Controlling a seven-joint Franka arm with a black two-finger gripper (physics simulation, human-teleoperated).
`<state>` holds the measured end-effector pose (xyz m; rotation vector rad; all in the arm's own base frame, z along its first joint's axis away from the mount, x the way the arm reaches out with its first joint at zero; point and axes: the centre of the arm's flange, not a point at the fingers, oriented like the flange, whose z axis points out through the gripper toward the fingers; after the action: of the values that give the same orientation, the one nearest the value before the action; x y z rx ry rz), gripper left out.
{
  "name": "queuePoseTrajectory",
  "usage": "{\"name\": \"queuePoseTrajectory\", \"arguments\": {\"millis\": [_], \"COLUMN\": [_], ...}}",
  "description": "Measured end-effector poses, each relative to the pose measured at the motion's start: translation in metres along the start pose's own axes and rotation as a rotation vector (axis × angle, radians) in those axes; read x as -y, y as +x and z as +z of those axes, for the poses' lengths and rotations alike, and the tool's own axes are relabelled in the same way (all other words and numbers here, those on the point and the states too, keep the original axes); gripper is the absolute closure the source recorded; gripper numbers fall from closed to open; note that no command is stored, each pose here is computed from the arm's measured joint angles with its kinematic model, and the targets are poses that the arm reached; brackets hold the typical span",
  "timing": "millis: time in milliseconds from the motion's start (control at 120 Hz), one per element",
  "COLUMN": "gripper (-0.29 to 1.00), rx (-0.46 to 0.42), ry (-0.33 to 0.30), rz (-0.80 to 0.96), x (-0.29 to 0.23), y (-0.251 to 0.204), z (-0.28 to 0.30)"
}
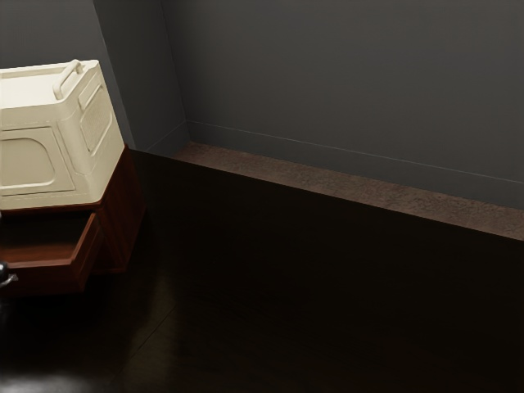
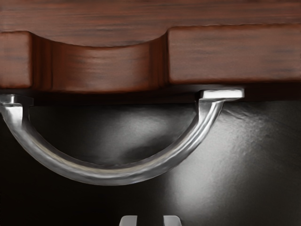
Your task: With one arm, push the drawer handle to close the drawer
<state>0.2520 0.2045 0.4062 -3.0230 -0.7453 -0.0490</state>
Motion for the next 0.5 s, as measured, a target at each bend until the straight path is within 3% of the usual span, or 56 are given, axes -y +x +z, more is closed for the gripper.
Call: {"name": "queuePoseTrajectory", "arguments": {"millis": [500], "gripper": [0.78], "rx": [0.014], "ry": [0.002], "rz": [-0.014], "x": [0.001], "y": [0.017], "z": [0.008]}}
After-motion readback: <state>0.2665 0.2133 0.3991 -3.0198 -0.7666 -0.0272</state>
